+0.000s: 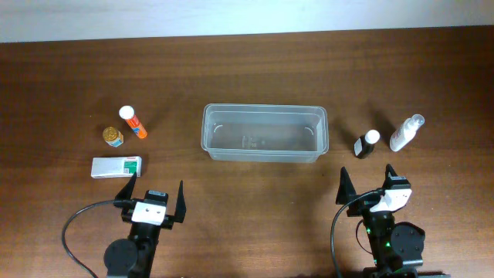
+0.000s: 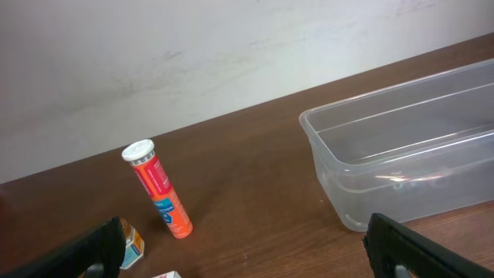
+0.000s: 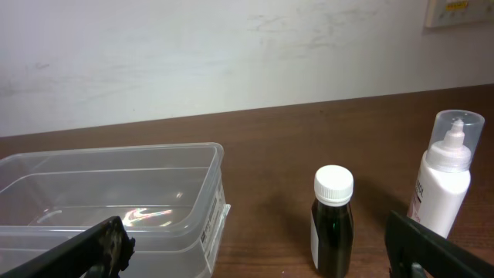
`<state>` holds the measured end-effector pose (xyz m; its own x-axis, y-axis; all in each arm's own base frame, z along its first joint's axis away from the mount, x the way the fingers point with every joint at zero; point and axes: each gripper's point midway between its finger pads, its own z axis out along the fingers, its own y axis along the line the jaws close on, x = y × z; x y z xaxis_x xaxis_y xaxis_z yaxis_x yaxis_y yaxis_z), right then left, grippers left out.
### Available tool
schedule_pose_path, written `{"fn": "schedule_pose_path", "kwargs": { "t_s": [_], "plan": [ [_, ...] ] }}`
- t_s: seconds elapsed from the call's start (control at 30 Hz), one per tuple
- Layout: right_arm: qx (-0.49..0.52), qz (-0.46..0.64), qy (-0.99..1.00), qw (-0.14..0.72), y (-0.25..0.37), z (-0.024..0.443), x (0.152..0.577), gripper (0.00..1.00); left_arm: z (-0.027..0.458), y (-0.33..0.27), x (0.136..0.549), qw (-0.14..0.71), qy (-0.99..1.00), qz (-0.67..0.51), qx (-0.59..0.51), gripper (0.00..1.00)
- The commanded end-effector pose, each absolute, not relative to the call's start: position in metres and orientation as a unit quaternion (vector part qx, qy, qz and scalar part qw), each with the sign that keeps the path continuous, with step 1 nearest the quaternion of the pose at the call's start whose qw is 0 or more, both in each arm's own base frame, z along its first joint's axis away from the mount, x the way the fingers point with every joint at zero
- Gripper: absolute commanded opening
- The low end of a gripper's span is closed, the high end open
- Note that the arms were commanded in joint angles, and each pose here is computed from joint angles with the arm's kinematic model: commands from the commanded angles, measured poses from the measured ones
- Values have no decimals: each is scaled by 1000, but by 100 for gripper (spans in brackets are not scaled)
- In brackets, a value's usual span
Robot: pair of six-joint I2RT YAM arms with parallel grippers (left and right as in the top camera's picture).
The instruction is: Pack container
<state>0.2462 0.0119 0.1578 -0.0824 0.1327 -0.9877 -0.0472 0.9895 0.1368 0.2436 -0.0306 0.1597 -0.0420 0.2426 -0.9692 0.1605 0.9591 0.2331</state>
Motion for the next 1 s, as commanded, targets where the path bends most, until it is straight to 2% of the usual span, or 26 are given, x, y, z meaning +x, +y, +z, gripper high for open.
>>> {"fn": "schedule_pose_path", "kwargs": {
  "t_s": [0.0,0.67,0.97],
  "plan": [
    [27,69,732,678,13,157,246,98,158,-28,244,679,721,35,134,99],
    [28,68,727,683,12,162,246,98,158,-28,244,679,721,35,134,99],
    [36,62,692,719,7,261,237,98,158,-28,244,679,721,35,134,99]
  ]
}}
